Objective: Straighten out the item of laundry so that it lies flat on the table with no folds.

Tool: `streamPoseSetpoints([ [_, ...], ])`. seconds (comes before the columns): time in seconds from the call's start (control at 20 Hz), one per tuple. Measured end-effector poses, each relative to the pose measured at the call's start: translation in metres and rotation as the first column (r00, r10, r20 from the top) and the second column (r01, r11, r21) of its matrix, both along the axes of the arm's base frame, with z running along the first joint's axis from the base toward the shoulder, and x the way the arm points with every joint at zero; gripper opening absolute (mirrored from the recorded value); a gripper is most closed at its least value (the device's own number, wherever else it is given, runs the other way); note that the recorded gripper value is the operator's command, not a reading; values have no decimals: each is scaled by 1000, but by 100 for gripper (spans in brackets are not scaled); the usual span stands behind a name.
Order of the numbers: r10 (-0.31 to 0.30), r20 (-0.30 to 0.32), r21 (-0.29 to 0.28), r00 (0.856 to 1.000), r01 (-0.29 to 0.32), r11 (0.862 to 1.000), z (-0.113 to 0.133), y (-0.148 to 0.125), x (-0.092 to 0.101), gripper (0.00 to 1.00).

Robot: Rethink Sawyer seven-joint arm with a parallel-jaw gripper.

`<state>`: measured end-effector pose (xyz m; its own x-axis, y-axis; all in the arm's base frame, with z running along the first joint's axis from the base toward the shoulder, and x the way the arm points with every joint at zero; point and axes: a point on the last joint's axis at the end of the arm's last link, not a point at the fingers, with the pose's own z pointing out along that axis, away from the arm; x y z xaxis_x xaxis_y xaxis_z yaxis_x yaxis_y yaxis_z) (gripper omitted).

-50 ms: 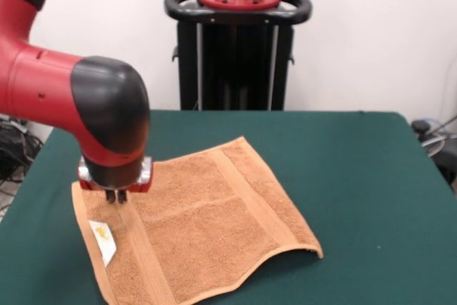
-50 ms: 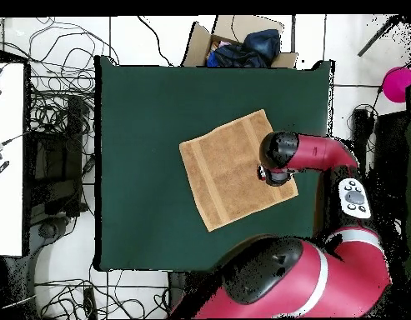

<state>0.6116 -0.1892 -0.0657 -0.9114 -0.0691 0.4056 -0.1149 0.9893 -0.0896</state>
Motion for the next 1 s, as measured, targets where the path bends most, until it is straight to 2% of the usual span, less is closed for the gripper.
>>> streamPoseSetpoints([
  [0.35,26,-6,-13,1000,-26,1000,-3,5,1,0],
  [0.55,78,-19,-43,997,-79,996,-4,12,1,0],
  [0.75,146,-49,-83,988,-149,985,-6,21,2,0],
  [1.0,183,-74,-111,980,-190,975,-9,26,3,0],
])
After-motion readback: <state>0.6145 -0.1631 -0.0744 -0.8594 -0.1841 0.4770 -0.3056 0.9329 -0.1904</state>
